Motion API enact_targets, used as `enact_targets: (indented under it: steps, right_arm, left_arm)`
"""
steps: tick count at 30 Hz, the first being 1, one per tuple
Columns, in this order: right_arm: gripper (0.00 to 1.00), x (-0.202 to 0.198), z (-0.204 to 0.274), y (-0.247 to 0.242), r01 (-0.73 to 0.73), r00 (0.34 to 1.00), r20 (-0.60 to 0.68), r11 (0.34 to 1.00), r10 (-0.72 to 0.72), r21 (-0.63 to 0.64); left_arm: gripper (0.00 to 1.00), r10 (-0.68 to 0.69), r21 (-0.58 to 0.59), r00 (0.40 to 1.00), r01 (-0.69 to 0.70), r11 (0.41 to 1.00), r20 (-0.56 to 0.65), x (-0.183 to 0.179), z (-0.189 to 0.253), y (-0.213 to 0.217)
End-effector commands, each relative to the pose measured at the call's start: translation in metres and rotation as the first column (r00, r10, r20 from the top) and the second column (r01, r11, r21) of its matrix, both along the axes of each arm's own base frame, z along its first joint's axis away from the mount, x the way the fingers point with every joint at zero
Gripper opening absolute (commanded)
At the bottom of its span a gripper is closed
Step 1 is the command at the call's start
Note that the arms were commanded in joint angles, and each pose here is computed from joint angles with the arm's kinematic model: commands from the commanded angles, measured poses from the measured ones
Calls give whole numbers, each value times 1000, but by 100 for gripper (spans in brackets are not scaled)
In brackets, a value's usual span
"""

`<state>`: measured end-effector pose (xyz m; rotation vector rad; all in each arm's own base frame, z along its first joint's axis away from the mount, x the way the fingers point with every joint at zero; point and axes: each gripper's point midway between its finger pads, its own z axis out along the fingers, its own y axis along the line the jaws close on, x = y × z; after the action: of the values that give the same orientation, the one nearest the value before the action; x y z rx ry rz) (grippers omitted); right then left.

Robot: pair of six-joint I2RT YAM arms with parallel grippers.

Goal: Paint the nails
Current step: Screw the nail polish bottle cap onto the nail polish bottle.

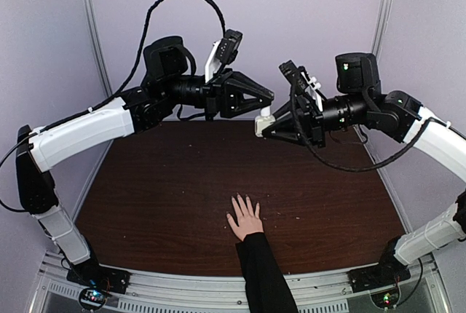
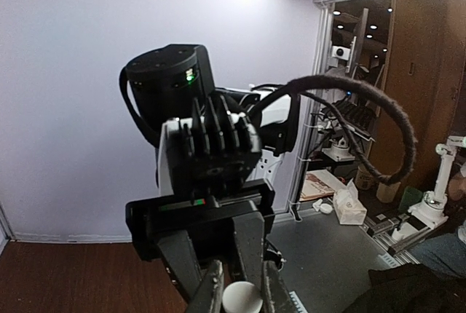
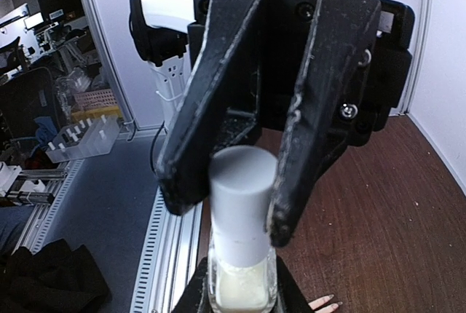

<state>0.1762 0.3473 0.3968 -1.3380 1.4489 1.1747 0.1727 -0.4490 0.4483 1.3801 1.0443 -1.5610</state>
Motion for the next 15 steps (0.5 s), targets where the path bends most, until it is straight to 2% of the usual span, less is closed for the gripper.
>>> enact_targets:
  steps: [1,4,9,13,15]
  right_arm:
    - [0,-30,77,-7,-161,973,195,964,120,210]
    - [0,-33,79,-7,-182,972,188,960,142,214]
    - [0,-30,69,-7,-161,976,177,970,128,183]
    - [0,-23,55,-5,-126,981,168,982,101,143]
    - [0,-19,49,-4,-110,983,162,986,89,125]
  left_arm:
    - [0,-134,106,985,146,984,-110,-13,-42,-10]
    - [0,-151,98,981,163,982,-123,-14,-40,-11]
    - [6,-79,91,989,91,992,-126,-2,-31,-10]
    - [17,-18,77,993,27,997,-117,7,-21,-6]
    - [28,6,80,994,3,997,-110,10,-16,-5]
